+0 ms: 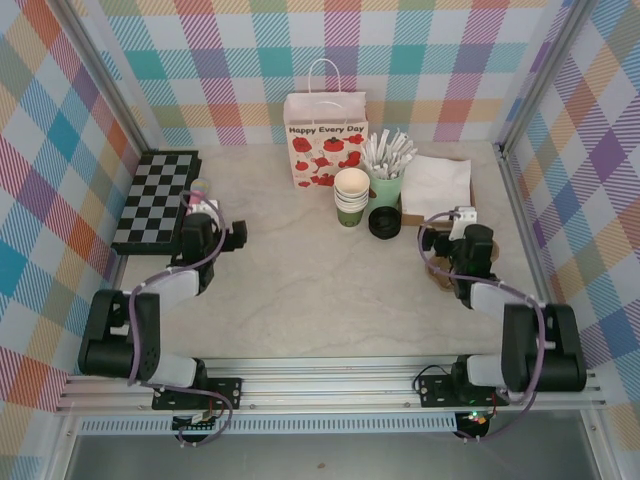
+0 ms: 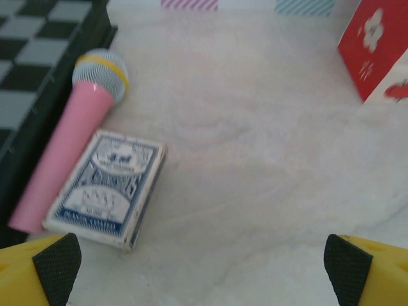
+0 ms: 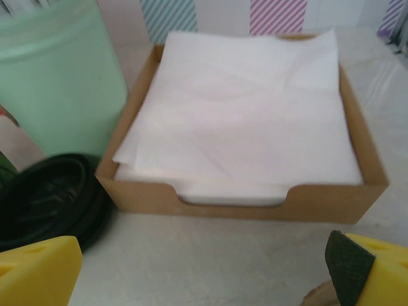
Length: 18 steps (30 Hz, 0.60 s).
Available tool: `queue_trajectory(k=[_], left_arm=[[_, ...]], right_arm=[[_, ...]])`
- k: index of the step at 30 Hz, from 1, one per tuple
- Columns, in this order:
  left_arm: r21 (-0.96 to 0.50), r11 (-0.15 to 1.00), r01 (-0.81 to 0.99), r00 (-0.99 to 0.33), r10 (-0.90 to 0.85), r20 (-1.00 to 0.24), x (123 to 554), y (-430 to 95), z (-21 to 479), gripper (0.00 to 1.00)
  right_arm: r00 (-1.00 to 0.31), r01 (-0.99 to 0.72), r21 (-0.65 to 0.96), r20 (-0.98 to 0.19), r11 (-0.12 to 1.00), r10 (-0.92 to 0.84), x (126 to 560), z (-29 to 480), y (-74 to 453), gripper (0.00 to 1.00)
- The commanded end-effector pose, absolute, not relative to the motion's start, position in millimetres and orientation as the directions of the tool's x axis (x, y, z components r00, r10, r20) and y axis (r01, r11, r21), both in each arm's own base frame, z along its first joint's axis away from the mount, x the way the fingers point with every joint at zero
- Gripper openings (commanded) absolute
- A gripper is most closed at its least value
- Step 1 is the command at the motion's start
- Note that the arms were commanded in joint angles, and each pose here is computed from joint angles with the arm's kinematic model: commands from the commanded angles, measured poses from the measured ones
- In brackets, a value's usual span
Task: Pack the takeout coffee
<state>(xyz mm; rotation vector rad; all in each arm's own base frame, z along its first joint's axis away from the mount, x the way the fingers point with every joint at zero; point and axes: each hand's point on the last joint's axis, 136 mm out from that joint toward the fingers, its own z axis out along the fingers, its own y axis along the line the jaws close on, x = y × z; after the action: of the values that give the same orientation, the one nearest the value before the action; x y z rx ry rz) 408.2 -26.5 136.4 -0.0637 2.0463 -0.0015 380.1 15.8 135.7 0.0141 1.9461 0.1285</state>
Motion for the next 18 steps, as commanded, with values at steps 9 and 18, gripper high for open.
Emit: queue_trajectory(k=[9,18], left_arm=[[-0.243,0.949,-0.2,-0.523,-0.313,-0.793,390.2,-106.9,231.2,1.0],[-0.418,0.907,-0.057,-0.836,-0.273,-0.477,407.8,-241.0,220.8,0.86]], right_arm=[[-0.676,-0.05,0.536,-0.639,0.843,0.366,363.5,212.4,100.5,0.95],[-0.707,0.305,0.543,-0.421,0.782,0.568,361.2,206.3,130.8,0.88]])
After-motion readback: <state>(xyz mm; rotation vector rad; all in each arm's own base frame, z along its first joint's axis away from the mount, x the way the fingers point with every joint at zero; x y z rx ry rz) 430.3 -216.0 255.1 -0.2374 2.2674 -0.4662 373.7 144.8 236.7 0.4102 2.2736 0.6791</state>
